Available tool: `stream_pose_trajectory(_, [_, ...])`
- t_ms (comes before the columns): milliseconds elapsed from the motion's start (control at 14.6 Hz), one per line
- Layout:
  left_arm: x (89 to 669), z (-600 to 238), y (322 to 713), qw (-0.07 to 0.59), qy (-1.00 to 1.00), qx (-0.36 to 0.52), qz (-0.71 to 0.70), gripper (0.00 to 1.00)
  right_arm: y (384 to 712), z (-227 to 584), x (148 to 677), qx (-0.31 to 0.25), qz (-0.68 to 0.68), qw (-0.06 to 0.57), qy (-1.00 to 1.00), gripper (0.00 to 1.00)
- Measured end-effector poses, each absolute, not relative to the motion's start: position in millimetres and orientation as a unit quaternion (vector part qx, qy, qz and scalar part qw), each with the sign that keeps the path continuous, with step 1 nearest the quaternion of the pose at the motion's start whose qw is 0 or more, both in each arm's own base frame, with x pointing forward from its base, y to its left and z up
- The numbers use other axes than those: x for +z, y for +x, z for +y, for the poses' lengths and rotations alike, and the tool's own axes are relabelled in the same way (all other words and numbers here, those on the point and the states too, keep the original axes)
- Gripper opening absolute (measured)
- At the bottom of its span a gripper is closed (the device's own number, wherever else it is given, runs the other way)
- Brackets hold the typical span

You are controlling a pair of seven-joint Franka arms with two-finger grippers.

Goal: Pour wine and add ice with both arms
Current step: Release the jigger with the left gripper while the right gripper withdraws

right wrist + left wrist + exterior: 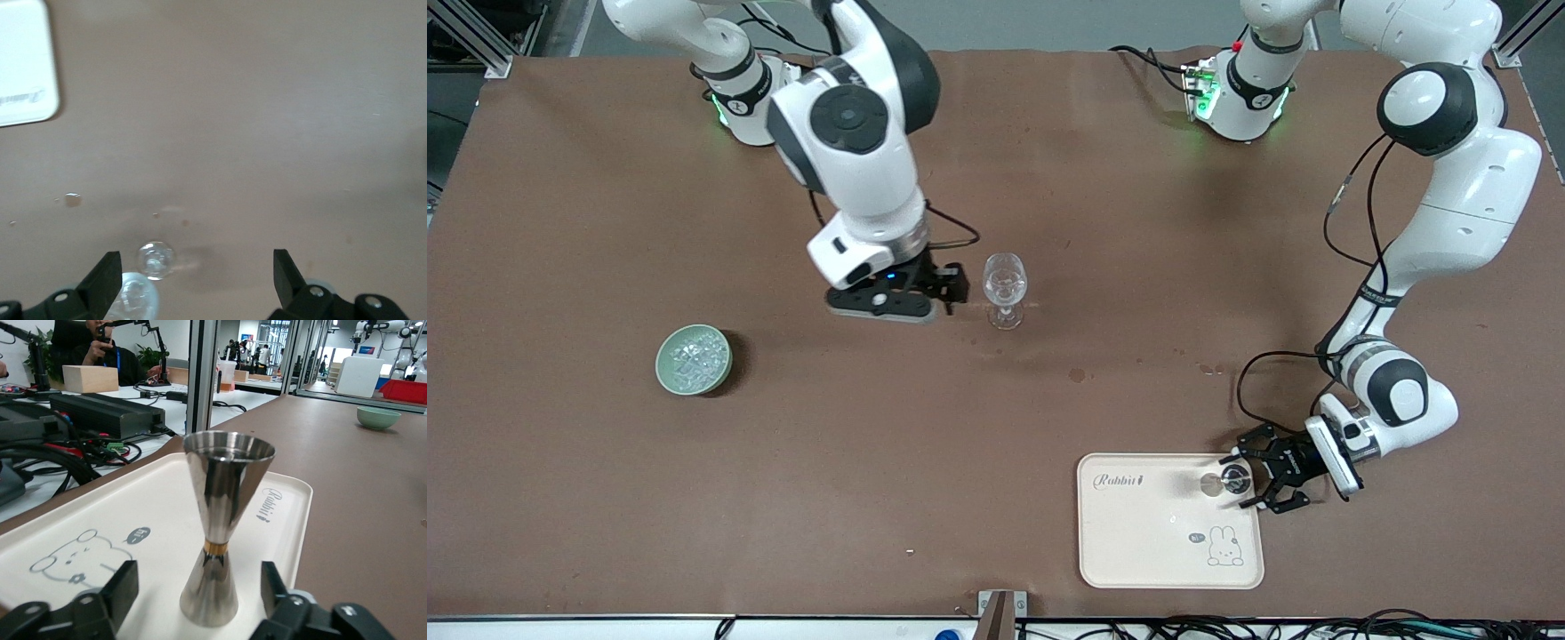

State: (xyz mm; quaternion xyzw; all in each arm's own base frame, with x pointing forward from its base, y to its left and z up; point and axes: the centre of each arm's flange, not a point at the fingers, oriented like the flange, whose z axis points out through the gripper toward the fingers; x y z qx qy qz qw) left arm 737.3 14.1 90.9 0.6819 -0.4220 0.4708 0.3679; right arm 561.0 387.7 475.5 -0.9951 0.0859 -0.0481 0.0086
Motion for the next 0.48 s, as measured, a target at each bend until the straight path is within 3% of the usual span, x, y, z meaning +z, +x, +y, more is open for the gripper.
stream_pose_trajectory(69, [90.0,22.1,735.3,0.369,0.687,0.467,-0.418,0.99,567.1,368.5,483.4,-0.042,0.093,0.002,-0.995,1.00])
stream_pose_trajectory(481, [133.9,95.3,722.8,0.383,0.725,0.372,-0.435,1.00,596.1,212.1,549.6,-0.027,0.080,-0.015,-0.996,1.00])
